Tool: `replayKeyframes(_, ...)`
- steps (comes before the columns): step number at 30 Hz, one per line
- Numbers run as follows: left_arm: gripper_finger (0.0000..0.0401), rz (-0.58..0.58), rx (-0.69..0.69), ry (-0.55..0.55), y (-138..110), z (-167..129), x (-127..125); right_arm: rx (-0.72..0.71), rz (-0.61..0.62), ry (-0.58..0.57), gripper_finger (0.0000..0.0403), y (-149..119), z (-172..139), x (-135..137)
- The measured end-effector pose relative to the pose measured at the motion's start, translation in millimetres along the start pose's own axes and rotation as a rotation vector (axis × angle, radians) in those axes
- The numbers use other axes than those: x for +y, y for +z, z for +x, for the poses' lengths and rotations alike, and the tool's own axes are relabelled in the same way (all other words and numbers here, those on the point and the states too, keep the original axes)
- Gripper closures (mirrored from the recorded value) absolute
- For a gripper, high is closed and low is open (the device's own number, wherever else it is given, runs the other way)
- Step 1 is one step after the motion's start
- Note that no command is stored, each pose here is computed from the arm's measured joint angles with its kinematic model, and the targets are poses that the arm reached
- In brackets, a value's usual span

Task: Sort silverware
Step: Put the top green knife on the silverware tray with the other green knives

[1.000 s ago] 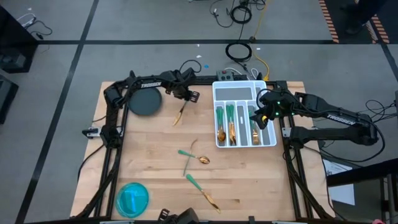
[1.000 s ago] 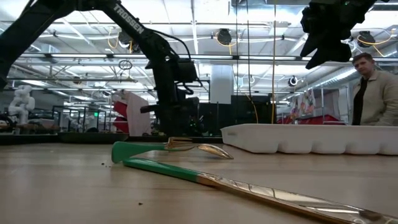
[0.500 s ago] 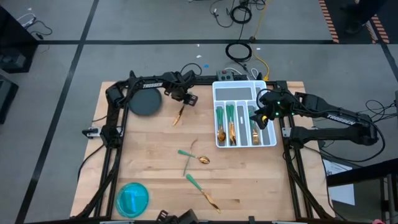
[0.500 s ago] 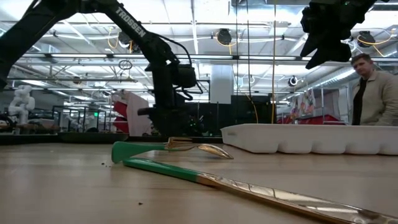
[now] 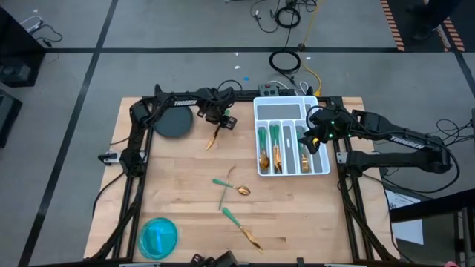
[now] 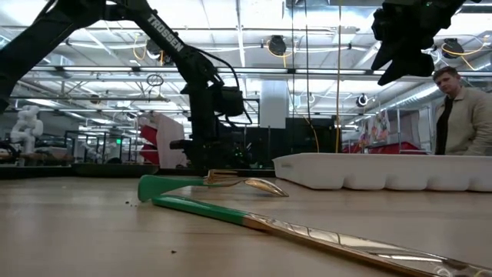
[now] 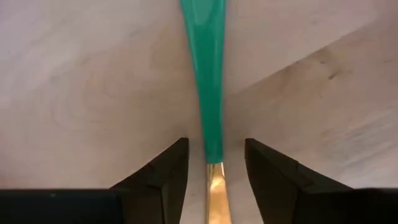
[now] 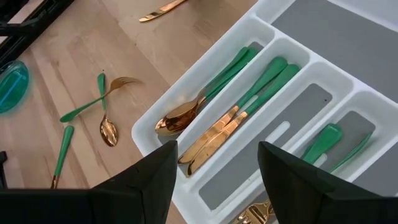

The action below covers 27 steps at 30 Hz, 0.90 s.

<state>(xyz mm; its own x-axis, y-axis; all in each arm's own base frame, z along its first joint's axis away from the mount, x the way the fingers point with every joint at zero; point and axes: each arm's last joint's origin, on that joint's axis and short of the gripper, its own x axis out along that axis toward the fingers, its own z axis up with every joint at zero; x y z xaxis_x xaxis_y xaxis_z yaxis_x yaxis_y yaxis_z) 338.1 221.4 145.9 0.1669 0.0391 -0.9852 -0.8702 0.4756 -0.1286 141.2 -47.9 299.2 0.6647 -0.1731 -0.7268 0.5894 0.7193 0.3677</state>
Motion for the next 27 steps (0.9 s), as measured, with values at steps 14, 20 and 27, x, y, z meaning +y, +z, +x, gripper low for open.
replayKeyframes(14,0.0300,-0.013,0.113,0.027,-6,22,-1,0.000,0.004,0.000,0.0188,0,0,0)
replayKeyframes(20,0.0383,-0.013,0.138,-0.005,-4,21,5,0.000,0.004,0.000,0.0188,0,0,0)
replayKeyframes(27,0.0388,-0.013,0.143,-0.015,-3,20,5,0.000,0.004,0.000,0.0188,0,0,0)
